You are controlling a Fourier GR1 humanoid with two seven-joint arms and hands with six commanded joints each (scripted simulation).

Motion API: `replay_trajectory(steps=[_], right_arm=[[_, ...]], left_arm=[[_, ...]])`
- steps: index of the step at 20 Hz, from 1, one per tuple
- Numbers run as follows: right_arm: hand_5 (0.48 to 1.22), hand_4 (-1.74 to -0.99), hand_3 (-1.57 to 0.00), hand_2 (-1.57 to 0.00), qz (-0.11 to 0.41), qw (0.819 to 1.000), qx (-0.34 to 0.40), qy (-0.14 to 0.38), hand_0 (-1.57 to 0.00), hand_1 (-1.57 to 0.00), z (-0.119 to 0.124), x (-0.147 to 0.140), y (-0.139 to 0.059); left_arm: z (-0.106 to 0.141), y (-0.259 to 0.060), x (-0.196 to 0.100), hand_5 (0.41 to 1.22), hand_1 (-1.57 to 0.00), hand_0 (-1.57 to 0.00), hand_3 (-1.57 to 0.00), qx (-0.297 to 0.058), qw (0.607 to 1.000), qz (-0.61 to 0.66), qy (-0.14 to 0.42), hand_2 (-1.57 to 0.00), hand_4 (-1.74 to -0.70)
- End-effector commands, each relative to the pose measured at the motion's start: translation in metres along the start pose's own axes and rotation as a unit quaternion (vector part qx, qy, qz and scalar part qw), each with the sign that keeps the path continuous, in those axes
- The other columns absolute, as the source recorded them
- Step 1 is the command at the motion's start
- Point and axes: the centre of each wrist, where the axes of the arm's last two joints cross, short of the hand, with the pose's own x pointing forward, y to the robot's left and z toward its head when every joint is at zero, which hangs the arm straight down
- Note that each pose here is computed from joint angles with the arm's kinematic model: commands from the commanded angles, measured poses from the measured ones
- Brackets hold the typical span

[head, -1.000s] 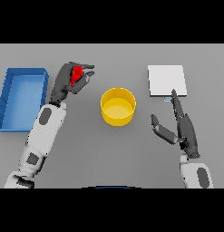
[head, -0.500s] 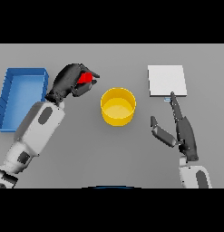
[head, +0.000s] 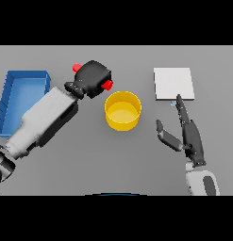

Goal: Pick up the red beaker and tilt it to pour out 1 green nut into yellow bowl. Pick up the yellow bowl and place it on the metallic measuring scale.

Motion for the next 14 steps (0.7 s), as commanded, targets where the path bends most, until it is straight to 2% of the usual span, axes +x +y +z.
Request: replay_trajectory(steps=[1, 3, 7, 11, 14], right_arm=[[0.697, -1.258, 0.0, 0.0, -0.006, 1.0, 0.001, -0.005, 0.0, 0.0, 0.0, 0.0, 0.0], [0.679, -1.245, 0.0, 0.0, 0.0, 1.0, -0.004, -0.002, 0.0, 0.0, 0.001, -0.001, 0.002], [0.654, -1.209, 0.0, 0.0, -0.007, 1.0, -0.012, 0.004, 0.0, 0.0, 0.002, 0.0, 0.003], [0.648, -1.193, 0.0, 0.0, 0.002, 1.0, -0.015, -0.002, 0.0, 0.0, 0.001, -0.003, 0.004], [0.643, -1.183, 0.0, 0.0, 0.009, 1.0, -0.017, 0.001, 0.0, 0.0, 0.001, -0.003, 0.005]], left_arm=[[-0.002, 0.004, 0.0, 1.206, -1.57, -1.57, -1.57, -0.014, 0.999, -0.03, -0.004, -1.57, -1.61], [-0.01, 0.013, 0.01, 1.212, -1.57, -1.57, -1.57, -0.05, 0.995, -0.086, -0.018, -1.57, -1.66], [-0.02, 0.016, 0.023, 1.217, -1.57, -1.57, -1.57, -0.092, 0.982, -0.16, -0.045, -1.57, -1.7], [-0.03, 0.021, 0.034, 1.219, -1.57, -1.57, -1.57, -0.127, 0.96, -0.244, -0.048, -1.57, -1.72], [-0.035, 0.026, 0.04, 1.22, -1.57, -1.57, -1.57, -0.136, 0.94, -0.308, -0.058, -1.57, -1.73]])
